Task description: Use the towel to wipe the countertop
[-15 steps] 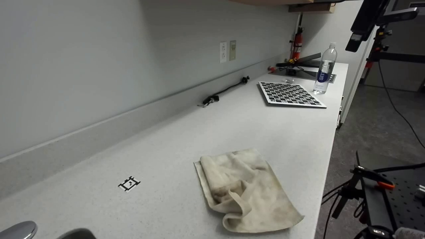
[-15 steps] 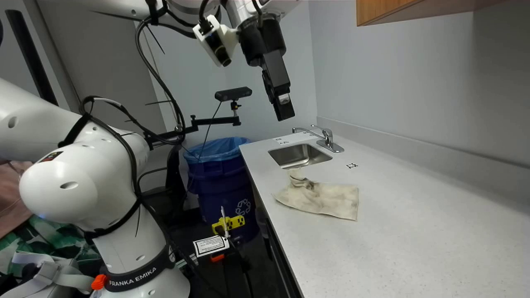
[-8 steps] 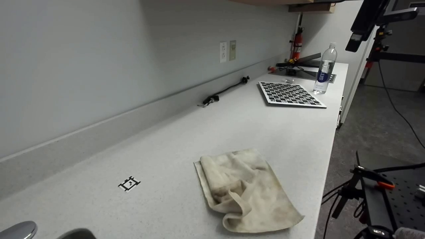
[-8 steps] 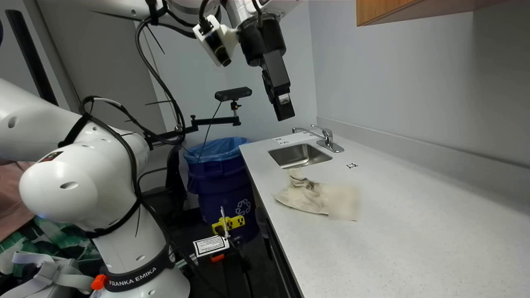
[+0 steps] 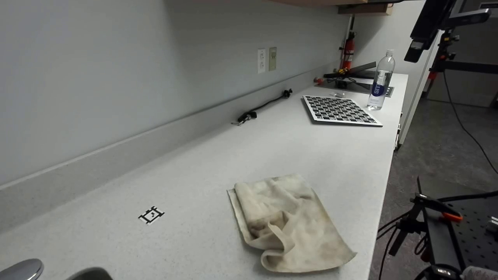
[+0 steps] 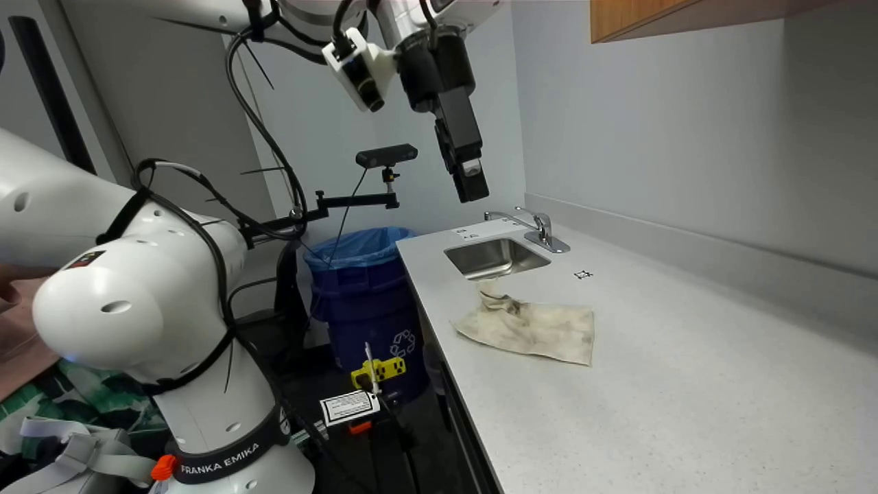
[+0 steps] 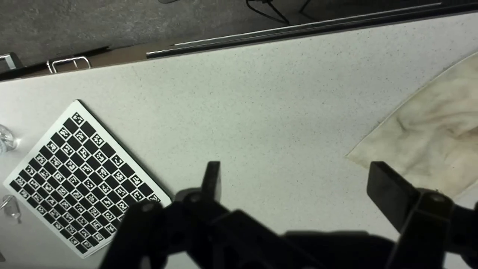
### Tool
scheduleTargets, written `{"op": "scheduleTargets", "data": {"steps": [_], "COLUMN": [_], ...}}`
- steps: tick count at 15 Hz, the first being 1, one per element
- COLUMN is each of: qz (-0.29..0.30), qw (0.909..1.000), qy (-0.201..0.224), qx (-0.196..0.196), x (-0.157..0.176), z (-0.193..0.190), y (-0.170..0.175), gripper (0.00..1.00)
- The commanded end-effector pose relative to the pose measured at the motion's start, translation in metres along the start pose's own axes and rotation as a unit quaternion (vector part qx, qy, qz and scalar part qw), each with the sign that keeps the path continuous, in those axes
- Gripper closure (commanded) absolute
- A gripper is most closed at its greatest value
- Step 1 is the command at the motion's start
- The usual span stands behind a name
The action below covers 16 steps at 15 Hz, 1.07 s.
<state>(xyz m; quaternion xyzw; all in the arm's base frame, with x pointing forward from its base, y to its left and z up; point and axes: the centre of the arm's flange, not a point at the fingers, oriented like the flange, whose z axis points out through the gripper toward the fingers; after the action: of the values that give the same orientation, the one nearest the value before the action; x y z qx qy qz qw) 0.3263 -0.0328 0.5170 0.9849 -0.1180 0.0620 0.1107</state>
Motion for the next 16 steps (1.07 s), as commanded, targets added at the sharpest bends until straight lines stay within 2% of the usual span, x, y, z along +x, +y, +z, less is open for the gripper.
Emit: {"op": "scheduleTargets", "data": {"steps": [1,3,4,7,9,10,11,13,16], "qz": [-0.018,-0.032,-0.038,-0.062,-0.074,-0.073,-0.058,-0.061,-0.063], "qw": [0.9993,0.9982,0.998,0.9953,0.9932,0.9937,0.9959,0.9956,0.9953], "qy": [-0.015,-0.02,-0.016,-0.008,-0.019,-0.039,-0.005,-0.022,-0.03], "qx": [0.028,0.046,0.047,0.073,0.087,0.076,0.069,0.068,0.067], "x": [-0.001,-0.001,0.07,0.107,0.144,0.161,0.105,0.129,0.14], "z": [-0.001,-0.001,-0.022,-0.037,-0.046,-0.048,-0.028,-0.024,-0.02], "y": [-0.001,-0.002,0.008,0.011,0.013,0.013,0.013,0.01,0.007], "gripper": [0.0,0.0,0.0,0.0,0.0,0.0,0.0,0.0,0.0]}}
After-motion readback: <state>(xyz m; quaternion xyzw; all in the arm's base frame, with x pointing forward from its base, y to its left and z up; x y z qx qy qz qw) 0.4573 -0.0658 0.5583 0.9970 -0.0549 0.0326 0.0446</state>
